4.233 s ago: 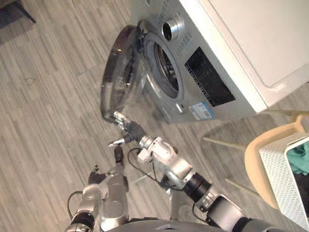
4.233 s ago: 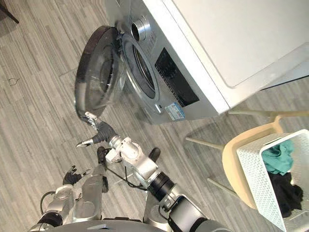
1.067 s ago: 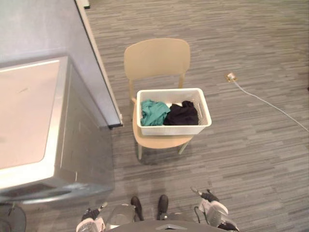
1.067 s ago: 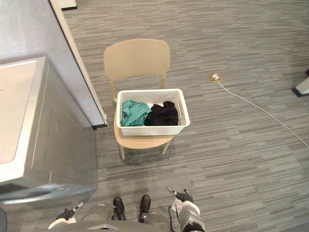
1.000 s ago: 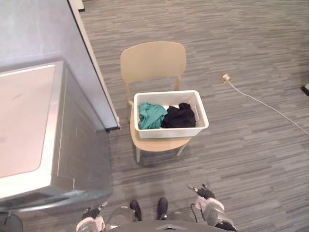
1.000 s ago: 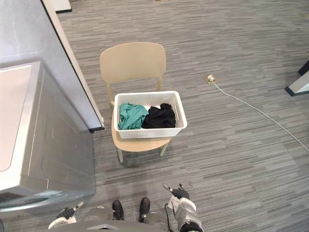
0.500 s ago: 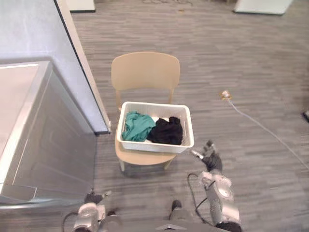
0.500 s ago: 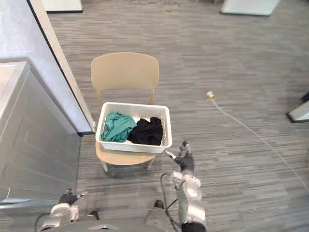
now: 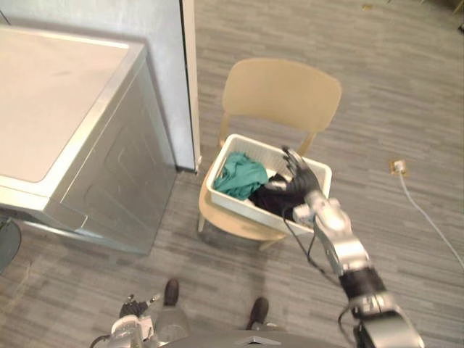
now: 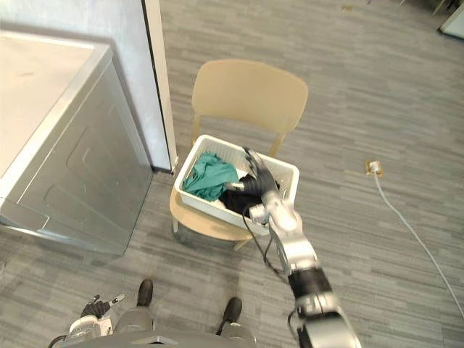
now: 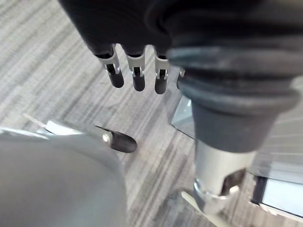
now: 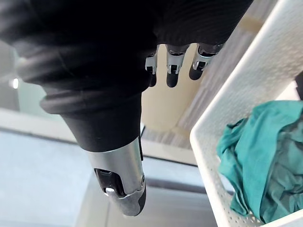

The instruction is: Pick up the laundry basket with both hands and put the clothes into the washing machine.

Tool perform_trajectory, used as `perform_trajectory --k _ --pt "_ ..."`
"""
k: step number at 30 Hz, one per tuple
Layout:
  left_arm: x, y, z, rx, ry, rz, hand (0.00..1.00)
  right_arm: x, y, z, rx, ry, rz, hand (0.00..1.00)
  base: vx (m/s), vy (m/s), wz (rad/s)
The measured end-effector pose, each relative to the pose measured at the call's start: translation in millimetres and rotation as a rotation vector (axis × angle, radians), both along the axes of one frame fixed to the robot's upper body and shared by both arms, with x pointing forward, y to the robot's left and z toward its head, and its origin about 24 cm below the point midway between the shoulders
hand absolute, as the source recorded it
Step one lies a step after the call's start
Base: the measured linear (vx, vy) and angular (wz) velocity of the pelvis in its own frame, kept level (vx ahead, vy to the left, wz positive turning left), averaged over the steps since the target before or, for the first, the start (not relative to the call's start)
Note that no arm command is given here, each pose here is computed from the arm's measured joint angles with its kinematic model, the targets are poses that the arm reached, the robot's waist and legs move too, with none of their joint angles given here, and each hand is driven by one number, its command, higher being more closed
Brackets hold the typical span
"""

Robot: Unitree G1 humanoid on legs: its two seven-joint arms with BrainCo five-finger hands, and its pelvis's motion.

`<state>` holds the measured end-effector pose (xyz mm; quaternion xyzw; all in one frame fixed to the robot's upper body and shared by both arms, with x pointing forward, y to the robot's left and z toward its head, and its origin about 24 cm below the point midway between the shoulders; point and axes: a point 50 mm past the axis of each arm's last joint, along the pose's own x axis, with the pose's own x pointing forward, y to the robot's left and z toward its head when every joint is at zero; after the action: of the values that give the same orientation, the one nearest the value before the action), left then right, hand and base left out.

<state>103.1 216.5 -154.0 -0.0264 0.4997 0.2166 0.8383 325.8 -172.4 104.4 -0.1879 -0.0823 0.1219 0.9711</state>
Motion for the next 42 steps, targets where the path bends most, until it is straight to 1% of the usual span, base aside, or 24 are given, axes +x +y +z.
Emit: perform_trajectory --k 1,3,4,5,6,7,8,10,15,17,20,22,24,28,34,39,42 --pt "0 0 0 0.001 -0.001 0.0 0.0 7 4 7 -0.036 -0.012 0.027 0.0 -0.11 0.018 0.03" --pt "1 1 0 0.004 -0.001 -0.003 0.0 26 15 22 -0.196 -0.024 0.087 0.0 -0.09 0.009 0.08" --pt "0 1 0 0.005 -0.001 -0.005 0.0 30 16 25 -0.241 -0.023 0.098 0.0 -0.08 0.003 0.14" --pt "2 1 1 0.007 -0.004 -0.016 0.0 39 17 30 -0.34 -0.013 0.119 0.0 -0.06 0.003 0.25" --pt "7 0 3 0.014 -0.026 -0.039 0.0 48 14 38 -0.424 -0.01 0.116 0.0 -0.06 0.005 0.27" --pt "10 0 5 0.018 -0.04 -0.048 0.0 52 11 42 -0.451 -0.008 0.103 0.0 -0.06 0.009 0.25" --pt "16 -1 7 0.026 -0.063 -0.066 0.0 59 5 50 -0.516 -0.012 0.071 0.0 -0.06 0.012 0.17" --pt "24 -1 11 0.035 -0.094 -0.092 0.0 67 -7 64 -0.577 -0.019 0.011 0.0 -0.06 0.015 0.1" --pt "41 0 19 0.042 -0.166 -0.1 0.0 78 -22 97 -0.67 -0.069 -0.09 0.0 -0.03 0.006 0.0" --pt "50 0 25 0.03 -0.215 -0.072 0.0 81 -29 112 -0.674 -0.091 -0.138 0.0 -0.05 0.005 -0.05" --pt "67 -1 37 -0.017 -0.329 0.017 0.0 81 -50 128 -0.699 -0.108 -0.241 0.0 -0.03 0.003 0.07" --pt "75 -3 44 -0.022 -0.378 0.015 0.0 81 -61 137 -0.704 -0.101 -0.298 0.0 -0.01 0.002 0.04" --pt "84 -6 51 -0.03 -0.424 0.013 0.0 80 -73 148 -0.663 -0.12 -0.366 0.0 0.0 0.0 0.0" --pt "96 -14 61 -0.045 -0.485 0.001 0.0 78 -82 164 -0.648 -0.154 -0.415 0.0 0.0 -0.001 0.02" --pt "112 -23 71 -0.081 -0.547 0.024 0.0 77 -98 157 -0.643 -0.093 -0.472 0.0 0.01 0.011 0.08" --pt "118 -26 78 -0.091 -0.592 0.041 0.0 75 -106 165 -0.593 -0.116 -0.53 0.0 -0.02 0.034 0.08" --pt "118 -24 80 -0.092 -0.603 0.059 0.0 74 -108 167 -0.571 -0.137 -0.555 0.0 -0.02 0.037 0.14"
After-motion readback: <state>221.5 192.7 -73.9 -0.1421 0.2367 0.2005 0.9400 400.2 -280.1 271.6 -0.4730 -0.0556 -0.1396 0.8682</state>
